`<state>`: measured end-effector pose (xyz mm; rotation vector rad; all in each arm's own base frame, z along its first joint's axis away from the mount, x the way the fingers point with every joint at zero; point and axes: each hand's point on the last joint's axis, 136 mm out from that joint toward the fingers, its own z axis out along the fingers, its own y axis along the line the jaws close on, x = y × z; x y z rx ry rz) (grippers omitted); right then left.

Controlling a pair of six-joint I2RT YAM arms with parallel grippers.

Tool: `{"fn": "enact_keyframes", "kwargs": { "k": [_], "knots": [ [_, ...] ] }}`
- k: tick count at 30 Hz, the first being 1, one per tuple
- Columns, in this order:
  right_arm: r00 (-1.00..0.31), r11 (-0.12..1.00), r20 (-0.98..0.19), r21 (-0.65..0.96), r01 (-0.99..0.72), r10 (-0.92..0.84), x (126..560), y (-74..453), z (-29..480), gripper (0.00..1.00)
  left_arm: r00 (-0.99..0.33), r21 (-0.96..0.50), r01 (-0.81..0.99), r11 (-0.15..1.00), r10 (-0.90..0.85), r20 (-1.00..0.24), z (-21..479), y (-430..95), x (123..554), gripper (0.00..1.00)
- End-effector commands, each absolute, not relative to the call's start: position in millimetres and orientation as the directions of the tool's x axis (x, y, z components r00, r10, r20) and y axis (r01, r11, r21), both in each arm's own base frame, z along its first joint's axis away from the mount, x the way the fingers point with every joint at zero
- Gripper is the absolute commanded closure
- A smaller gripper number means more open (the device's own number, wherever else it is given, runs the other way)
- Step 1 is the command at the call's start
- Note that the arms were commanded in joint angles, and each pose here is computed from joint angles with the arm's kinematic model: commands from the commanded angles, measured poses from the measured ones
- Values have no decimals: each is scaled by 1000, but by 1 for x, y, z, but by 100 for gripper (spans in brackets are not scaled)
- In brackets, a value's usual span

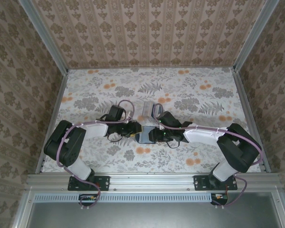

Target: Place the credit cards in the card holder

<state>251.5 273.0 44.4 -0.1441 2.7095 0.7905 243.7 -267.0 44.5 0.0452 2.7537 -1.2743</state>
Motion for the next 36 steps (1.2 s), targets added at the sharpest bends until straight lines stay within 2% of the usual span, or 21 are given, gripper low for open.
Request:
{"fn": "enact_keyframes", "kwargs": {
  "k": [1, 4, 10, 14, 19, 22, 24, 30, 36],
  "knots": [
    [-957, 814, -289, 562, -142, 32, 250, 275, 44, 50, -999, -752, 17, 659, -27, -47, 29, -260, 233, 60],
    [-958, 828, -283, 547, -122, 45, 249, 268, 40, 47, -998, -758, 14, 652, -33, -46, 29, -259, 232, 60],
    [-961, 843, -267, 532, -81, 76, 248, 257, 35, 46, -998, -760, 7, 650, -39, -43, 29, -255, 231, 61],
    [-962, 825, -267, 555, -106, 56, 251, 259, 34, 47, -996, -782, -2, 623, -69, -53, 32, -255, 234, 77],
    [-968, 765, -245, 631, -124, 45, 255, 266, 32, 54, -993, -826, 49, 561, -62, -101, 45, -262, 237, 84],
    [-971, 744, -234, 656, -127, 41, 256, 269, 32, 57, -993, -851, 75, 519, -41, -113, 53, -267, 235, 96],
    [-972, 721, -229, 681, -126, 45, 256, 272, 33, 58, -991, -867, 89, 490, -45, -127, 58, -268, 233, 100],
    [-970, 662, -220, 743, -95, 107, 259, 271, 37, 58, -985, -905, 105, 413, -84, -153, 70, -267, 231, 100],
    [-966, 593, -206, 802, -75, 155, 261, 270, 50, 53, -983, -943, 98, 317, -117, -141, 78, -265, 232, 100]
  ]
}}
